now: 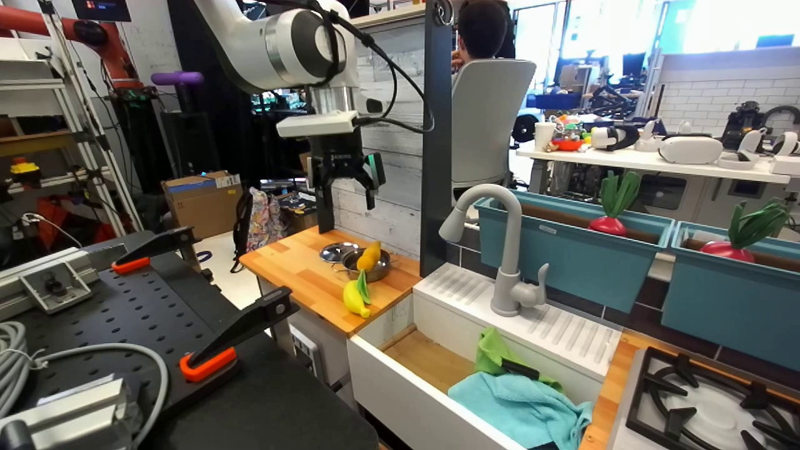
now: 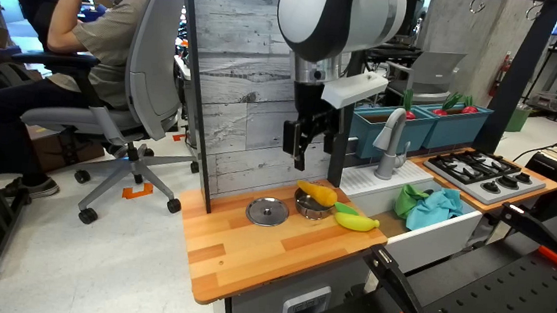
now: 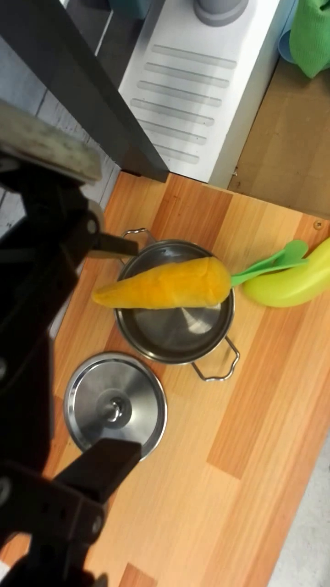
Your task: Put the toy carrot on the silver pot
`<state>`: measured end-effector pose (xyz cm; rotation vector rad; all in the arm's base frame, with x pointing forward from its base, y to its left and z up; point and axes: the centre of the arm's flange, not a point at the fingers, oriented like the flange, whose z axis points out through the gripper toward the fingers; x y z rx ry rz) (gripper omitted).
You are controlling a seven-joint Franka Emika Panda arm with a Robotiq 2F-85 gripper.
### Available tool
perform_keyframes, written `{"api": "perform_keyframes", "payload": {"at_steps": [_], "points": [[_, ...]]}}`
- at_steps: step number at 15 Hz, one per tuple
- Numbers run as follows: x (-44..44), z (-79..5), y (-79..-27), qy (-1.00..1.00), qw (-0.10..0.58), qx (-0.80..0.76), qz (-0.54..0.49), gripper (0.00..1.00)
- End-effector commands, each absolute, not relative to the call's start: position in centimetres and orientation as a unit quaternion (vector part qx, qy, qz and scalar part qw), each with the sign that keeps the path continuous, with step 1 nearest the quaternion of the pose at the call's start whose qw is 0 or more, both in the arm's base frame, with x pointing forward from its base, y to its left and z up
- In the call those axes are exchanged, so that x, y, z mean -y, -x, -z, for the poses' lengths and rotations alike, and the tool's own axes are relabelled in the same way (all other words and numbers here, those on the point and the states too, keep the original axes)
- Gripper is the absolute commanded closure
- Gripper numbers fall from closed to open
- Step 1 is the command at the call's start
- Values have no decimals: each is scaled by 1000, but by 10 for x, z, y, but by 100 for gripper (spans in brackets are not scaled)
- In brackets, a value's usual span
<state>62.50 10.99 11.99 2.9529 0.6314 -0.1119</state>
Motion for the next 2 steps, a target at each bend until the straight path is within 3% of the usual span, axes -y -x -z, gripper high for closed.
{"api": "perform_keyframes", "payload": {"at_steps": [1, 2], "points": [[-112, -128, -622, -975, 59, -210, 35, 0], [-112, -133, -619, -975, 59, -211, 34, 0]]}}
